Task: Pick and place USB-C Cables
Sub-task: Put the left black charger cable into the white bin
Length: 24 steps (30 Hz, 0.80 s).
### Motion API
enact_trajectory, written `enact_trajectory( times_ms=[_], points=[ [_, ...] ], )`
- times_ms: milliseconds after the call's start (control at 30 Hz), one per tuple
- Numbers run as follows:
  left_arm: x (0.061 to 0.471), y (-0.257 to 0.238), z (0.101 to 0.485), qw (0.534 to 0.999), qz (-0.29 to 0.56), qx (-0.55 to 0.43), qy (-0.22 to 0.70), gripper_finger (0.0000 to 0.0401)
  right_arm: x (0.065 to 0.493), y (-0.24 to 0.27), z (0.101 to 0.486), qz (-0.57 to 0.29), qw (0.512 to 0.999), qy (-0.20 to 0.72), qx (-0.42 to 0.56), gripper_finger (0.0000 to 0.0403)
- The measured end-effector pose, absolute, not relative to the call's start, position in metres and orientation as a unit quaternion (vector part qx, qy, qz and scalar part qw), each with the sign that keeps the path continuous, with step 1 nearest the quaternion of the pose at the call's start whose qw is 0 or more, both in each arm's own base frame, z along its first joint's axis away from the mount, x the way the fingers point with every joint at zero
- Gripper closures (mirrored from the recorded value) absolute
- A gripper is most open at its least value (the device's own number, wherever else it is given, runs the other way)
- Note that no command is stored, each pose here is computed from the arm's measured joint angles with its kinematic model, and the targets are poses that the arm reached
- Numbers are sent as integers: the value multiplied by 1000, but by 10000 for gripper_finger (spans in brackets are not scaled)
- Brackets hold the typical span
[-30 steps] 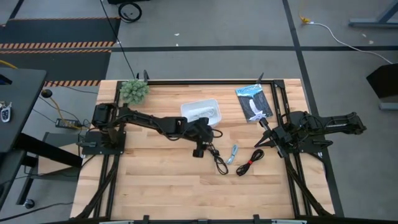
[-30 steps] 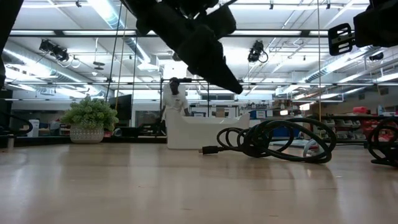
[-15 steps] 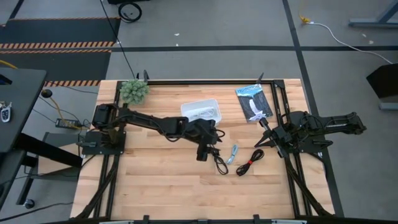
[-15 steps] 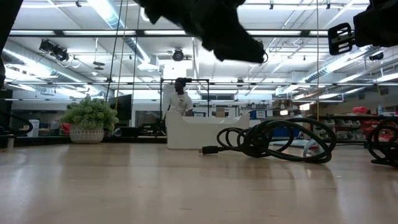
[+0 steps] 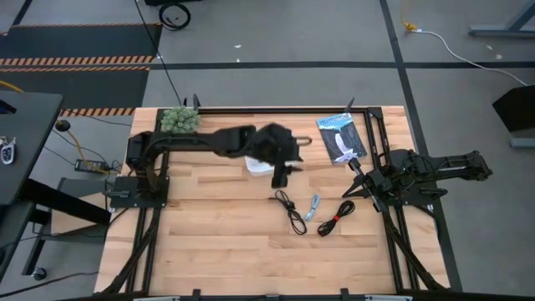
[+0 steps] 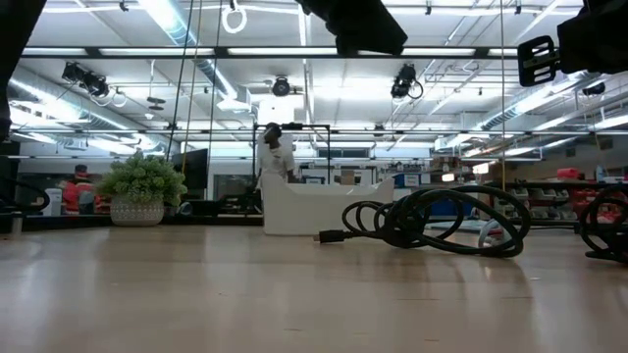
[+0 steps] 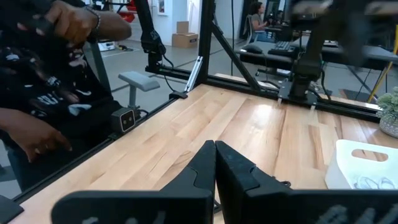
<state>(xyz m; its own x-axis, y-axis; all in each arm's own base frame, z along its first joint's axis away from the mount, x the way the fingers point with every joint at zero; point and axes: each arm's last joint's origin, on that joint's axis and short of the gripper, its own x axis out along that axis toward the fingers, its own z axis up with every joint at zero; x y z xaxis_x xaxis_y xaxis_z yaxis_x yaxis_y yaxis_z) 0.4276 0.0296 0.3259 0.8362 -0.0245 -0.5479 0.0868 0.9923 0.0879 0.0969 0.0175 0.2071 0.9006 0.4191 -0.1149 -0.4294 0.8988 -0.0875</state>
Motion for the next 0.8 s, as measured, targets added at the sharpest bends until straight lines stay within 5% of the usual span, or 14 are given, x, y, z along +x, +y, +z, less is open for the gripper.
enact_trajectory(
  times_ms=[400, 800],
  points=[
    [435, 40, 349, 951, -6, 53, 306, 259, 97, 18, 207, 218, 973, 47, -55, 387],
    [457, 27, 323, 907, -72, 111, 401, 259, 99, 18, 208, 219, 973, 42, -56, 387]
  ],
)
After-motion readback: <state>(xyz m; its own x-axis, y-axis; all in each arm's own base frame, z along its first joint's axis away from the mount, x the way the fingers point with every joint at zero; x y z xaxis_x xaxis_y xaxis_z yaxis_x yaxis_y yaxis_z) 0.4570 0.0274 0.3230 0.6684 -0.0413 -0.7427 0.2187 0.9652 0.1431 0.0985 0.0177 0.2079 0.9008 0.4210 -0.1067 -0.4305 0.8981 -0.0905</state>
